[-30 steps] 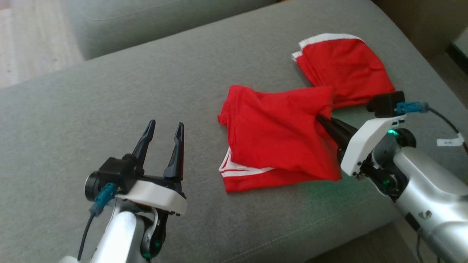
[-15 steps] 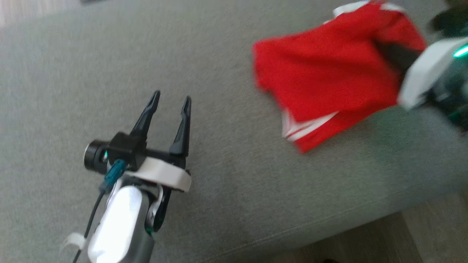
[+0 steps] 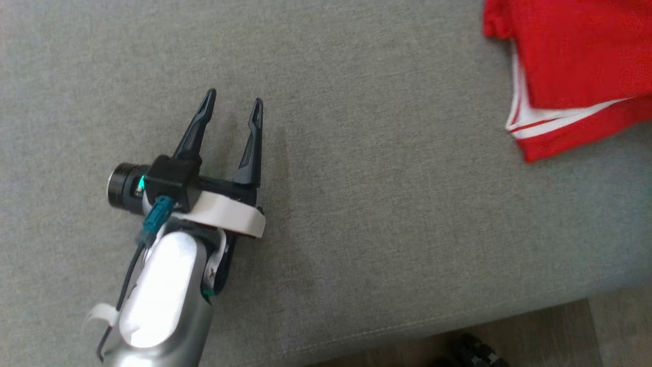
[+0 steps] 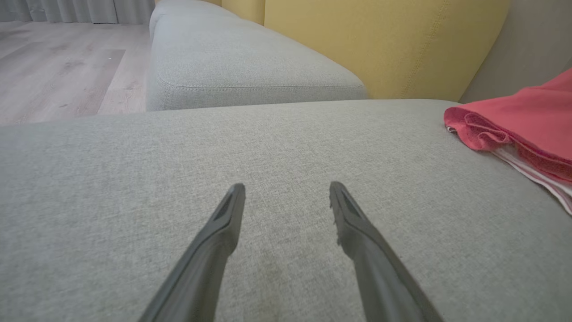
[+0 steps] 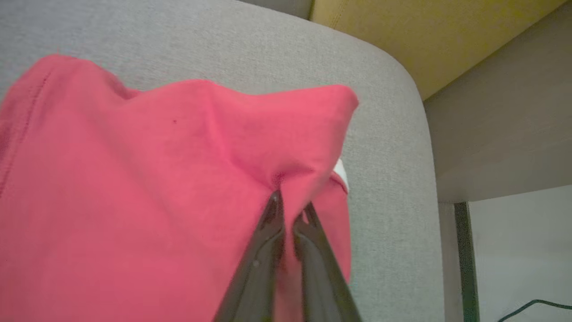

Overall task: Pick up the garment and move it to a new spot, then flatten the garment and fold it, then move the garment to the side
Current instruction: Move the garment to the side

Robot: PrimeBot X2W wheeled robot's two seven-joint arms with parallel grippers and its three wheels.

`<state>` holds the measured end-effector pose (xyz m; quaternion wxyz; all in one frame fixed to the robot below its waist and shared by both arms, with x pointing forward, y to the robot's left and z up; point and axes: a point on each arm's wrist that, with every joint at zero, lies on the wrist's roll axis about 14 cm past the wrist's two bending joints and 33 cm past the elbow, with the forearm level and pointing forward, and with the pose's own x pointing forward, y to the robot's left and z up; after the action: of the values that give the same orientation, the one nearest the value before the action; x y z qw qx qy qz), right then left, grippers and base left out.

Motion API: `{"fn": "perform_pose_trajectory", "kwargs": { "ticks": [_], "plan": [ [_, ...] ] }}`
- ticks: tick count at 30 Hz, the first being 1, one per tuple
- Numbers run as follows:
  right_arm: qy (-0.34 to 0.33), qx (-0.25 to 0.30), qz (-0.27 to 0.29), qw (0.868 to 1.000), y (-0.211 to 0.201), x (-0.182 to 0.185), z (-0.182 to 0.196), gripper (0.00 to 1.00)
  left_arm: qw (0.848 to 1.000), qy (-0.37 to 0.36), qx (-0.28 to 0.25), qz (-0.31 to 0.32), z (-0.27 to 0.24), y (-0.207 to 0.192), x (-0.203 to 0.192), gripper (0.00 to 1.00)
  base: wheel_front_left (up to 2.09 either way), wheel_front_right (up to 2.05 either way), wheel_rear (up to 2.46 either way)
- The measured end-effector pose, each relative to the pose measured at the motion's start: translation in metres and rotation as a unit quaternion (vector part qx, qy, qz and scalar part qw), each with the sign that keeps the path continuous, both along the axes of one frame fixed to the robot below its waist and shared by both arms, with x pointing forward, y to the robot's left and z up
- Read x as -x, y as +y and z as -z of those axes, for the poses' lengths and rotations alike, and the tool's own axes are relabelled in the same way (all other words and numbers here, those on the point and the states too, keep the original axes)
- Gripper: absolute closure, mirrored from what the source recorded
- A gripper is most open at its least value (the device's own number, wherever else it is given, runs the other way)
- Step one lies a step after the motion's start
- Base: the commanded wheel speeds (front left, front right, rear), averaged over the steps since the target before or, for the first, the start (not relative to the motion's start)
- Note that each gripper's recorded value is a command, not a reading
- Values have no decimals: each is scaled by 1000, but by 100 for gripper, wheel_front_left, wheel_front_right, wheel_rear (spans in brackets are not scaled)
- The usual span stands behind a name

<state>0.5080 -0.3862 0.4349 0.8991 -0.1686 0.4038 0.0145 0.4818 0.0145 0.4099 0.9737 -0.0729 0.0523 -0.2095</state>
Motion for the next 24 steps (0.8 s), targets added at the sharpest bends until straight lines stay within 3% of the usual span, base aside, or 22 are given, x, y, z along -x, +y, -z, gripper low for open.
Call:
{"fn": "perform_pose_trajectory", "kwargs": {
  "ticks": [4,5,6,7,11,17,24],
  "plan": [
    [17,39,16,999,-22,-1,6,100,1000,2,0,2,5,-2,-3,0,0,0,0],
    [22,47,18,998,-26,0,9,74,1000,3,-1,2,6,-2,-4,0,0,0,0],
    [26,51,21,998,-28,2,11,20,1000,3,-1,2,6,-2,-4,0,0,0,0],
    [28,54,22,998,-29,2,14,0,1000,1,0,3,5,-3,-5,0,0,0,0],
    [-1,60,11,998,-24,-5,10,0,1000,-5,-2,2,-1,-3,-5,0,0,0,0],
    [-89,66,-21,994,-14,-15,-30,0,999,-39,-2,-12,-32,5,-6,0,0,0,0],
    [-239,37,-95,966,29,-21,-111,0,995,-79,5,-52,-77,30,13,0,0,0,0]
  ]
}}
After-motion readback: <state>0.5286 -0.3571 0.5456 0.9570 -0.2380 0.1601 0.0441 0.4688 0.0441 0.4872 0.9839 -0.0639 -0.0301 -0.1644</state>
